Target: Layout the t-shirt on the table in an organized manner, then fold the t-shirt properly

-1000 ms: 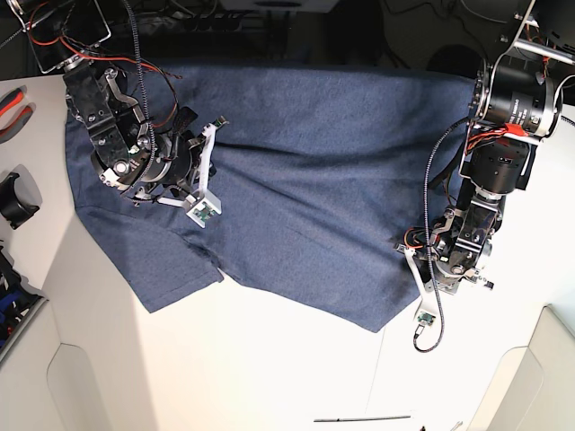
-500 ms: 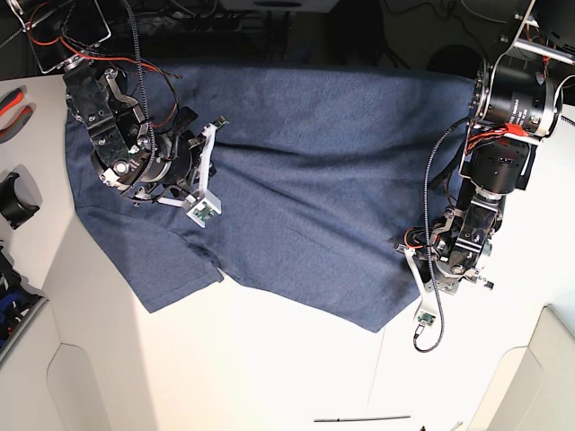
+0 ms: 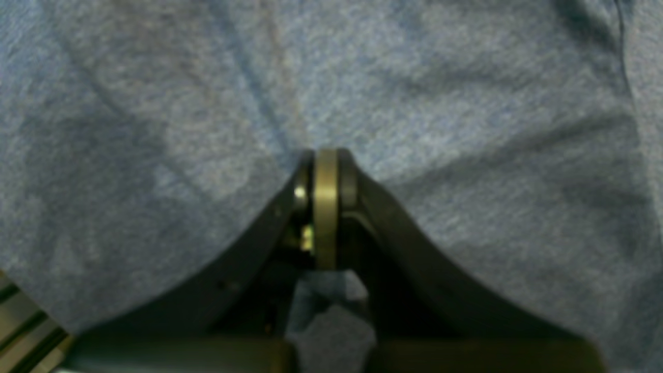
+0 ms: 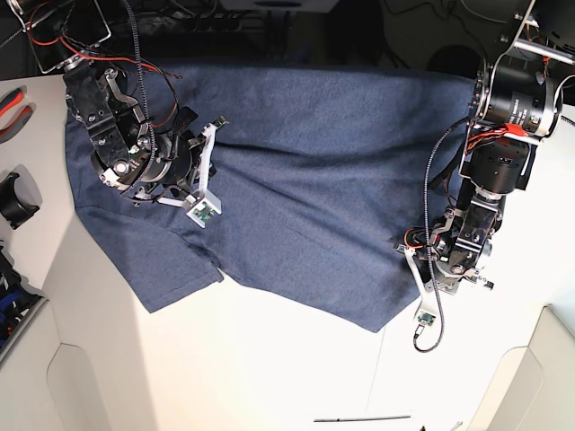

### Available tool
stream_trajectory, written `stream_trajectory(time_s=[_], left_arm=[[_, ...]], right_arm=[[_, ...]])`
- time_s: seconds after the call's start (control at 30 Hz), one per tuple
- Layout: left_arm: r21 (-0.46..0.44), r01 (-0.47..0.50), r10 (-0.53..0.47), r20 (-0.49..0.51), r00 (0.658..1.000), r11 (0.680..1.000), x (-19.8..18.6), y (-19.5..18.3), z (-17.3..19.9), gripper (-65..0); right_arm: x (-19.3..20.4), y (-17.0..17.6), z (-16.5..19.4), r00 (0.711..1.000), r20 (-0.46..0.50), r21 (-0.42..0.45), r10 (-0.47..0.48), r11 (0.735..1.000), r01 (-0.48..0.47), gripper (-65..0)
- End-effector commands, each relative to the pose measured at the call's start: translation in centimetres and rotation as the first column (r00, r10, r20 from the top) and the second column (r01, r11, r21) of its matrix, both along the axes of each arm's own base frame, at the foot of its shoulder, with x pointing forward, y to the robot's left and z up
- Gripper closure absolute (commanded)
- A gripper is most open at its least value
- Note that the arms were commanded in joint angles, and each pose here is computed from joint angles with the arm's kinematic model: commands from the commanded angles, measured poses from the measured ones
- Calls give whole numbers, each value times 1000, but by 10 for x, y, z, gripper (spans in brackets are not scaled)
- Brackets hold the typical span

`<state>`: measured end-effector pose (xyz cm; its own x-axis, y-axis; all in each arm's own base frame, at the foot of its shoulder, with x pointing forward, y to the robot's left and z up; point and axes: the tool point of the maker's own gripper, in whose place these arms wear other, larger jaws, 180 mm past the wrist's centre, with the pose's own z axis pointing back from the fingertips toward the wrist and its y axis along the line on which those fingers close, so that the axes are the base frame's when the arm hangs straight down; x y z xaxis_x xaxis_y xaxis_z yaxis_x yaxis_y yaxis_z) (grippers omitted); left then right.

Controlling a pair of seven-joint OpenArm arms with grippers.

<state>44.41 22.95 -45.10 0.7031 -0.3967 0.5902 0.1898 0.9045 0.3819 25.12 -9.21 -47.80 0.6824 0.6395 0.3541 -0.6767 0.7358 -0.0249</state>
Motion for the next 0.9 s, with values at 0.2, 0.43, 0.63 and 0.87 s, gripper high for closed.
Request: stream_trajectory(time_s=[0.2,0.43,0.63,0.87], left_arm=[[3,4,-4,28,1000,1000,12,3,14,0],[3,4,-4,28,1000,1000,12,3,14,0],[6,4,-5,27,1000,1000,11,3,13,0],[6,5,-6,20,1000,1000,8,3,10,0]], right_arm=[[3,-8,1,1000,3,-31,-7,999,7,0],[7,-5,3,1000,25,-14,-5,1000,6,0],[18,-5,9,999,49,-17,-5,1000,6,0],[36,-4,20,996,89,-12,-6,1000,7,0]])
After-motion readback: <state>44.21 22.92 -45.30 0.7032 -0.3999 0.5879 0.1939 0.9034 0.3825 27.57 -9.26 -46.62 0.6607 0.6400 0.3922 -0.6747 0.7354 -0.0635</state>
